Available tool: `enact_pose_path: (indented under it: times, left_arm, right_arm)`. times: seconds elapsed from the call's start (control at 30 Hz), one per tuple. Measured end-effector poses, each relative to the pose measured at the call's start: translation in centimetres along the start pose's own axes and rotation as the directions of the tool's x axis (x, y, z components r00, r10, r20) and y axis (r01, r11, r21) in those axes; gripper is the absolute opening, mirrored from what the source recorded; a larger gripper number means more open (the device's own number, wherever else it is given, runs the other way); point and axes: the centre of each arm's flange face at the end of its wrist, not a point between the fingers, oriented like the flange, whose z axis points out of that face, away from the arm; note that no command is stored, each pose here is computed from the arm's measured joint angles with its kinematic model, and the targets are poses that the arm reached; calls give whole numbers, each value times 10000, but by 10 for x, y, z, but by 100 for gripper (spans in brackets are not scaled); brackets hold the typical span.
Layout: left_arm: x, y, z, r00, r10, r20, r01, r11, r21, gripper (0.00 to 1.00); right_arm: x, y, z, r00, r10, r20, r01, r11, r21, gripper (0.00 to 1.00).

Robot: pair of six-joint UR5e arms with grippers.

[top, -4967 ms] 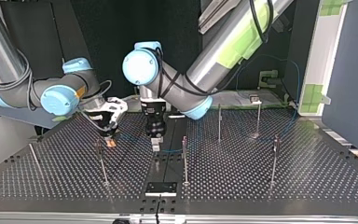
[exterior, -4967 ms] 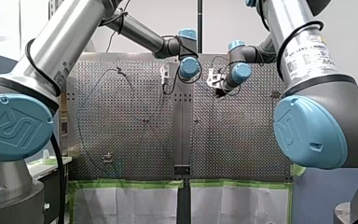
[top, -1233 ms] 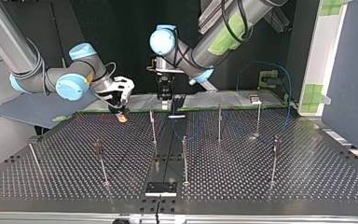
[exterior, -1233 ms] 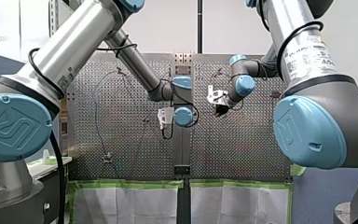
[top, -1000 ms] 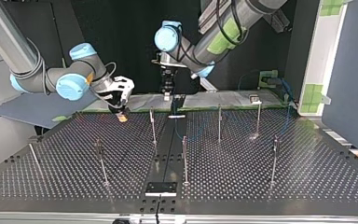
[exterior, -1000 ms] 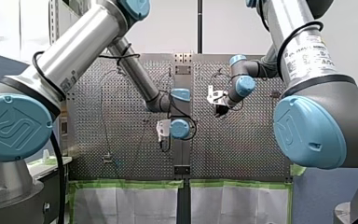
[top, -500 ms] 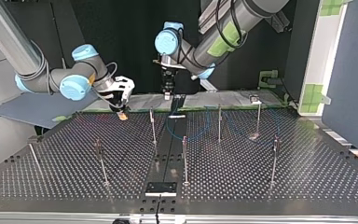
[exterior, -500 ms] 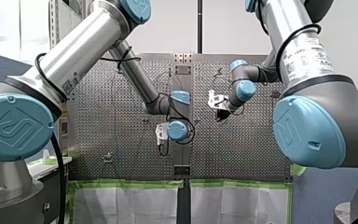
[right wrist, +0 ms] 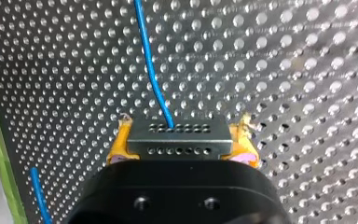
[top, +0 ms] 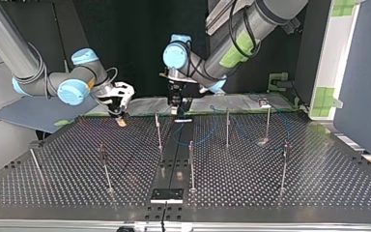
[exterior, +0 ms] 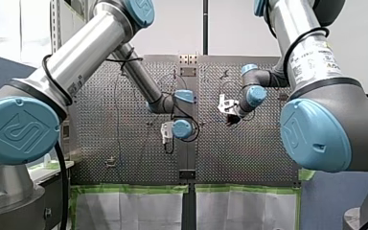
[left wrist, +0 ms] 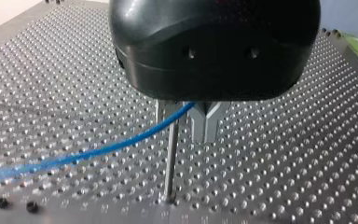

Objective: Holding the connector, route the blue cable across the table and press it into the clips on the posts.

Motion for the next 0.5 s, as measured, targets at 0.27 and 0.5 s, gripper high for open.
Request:
enact_pose_path:
  times: [0.27, 0.5]
  left_arm:
    - [-6, 14, 16, 9999, -126, 90, 126, 9999, 14, 0]
    - [-16, 13, 30, 9990, -352, 266, 341, 9987, 386, 0]
  right_arm:
    - [1, 20, 3, 9998, 165, -115, -168, 9995, -272, 0]
    - [5, 36, 4, 9992, 230, -338, -245, 9986, -464, 0]
